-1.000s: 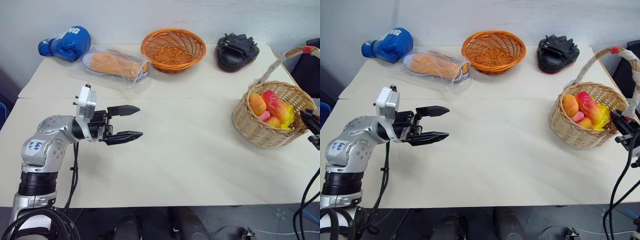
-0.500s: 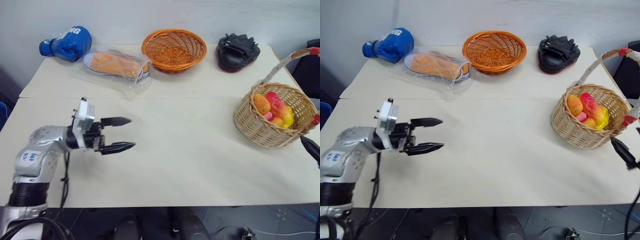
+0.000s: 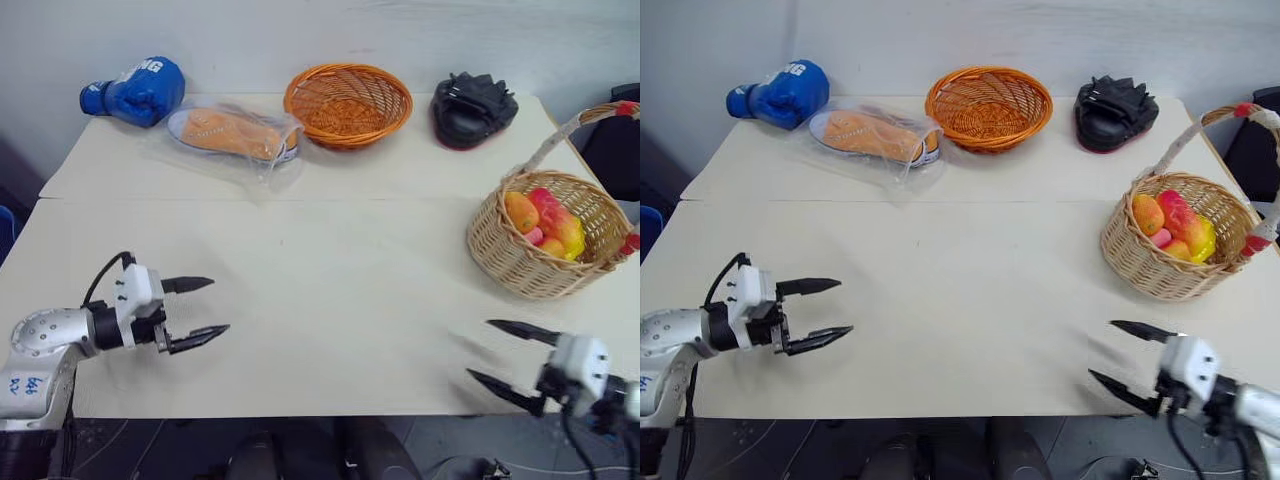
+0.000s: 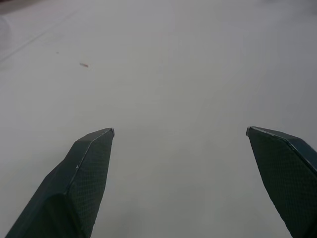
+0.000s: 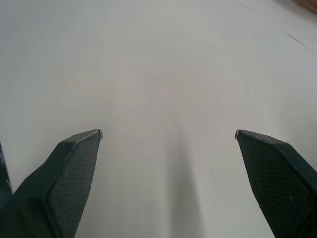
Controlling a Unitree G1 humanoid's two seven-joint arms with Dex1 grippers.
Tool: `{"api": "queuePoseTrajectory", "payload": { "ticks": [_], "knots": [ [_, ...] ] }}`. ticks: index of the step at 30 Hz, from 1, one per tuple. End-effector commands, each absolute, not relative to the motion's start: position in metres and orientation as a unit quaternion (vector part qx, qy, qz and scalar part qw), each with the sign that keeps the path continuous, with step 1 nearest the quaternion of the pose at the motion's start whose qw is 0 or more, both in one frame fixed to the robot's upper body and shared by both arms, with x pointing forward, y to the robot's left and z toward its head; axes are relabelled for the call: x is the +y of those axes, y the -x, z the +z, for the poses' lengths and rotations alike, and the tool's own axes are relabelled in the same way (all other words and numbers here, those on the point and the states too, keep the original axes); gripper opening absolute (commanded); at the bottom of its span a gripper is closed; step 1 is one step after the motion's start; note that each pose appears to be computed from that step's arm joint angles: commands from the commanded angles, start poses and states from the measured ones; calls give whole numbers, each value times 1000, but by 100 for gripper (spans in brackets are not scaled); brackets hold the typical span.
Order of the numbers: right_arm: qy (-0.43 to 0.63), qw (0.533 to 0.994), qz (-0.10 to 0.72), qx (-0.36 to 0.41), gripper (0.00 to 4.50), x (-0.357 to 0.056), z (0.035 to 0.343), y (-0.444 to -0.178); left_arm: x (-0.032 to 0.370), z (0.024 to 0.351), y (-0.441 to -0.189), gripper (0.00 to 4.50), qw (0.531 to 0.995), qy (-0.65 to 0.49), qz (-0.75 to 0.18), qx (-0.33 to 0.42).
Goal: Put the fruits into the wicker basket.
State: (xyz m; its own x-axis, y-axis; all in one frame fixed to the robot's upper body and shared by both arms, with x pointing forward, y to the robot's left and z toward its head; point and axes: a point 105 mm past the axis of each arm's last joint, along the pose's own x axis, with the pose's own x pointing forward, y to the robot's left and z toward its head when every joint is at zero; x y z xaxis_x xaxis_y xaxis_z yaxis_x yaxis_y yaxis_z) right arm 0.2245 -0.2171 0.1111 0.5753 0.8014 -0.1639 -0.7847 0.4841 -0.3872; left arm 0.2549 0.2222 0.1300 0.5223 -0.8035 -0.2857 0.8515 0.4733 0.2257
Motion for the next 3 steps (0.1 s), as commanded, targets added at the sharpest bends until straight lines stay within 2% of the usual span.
{"api": "queuePoseTrajectory", "payload": {
  "ticks": [1, 3],
  "knots": [
    [223, 845, 482, -67, 445, -193, 122, -243, 217, 145, -257, 450, 857, -199, -474, 34],
    [222, 838, 491, -83, 445, -183, 126, -258, 216, 148, -261, 450, 864, -198, -463, 20]
  ]
}}
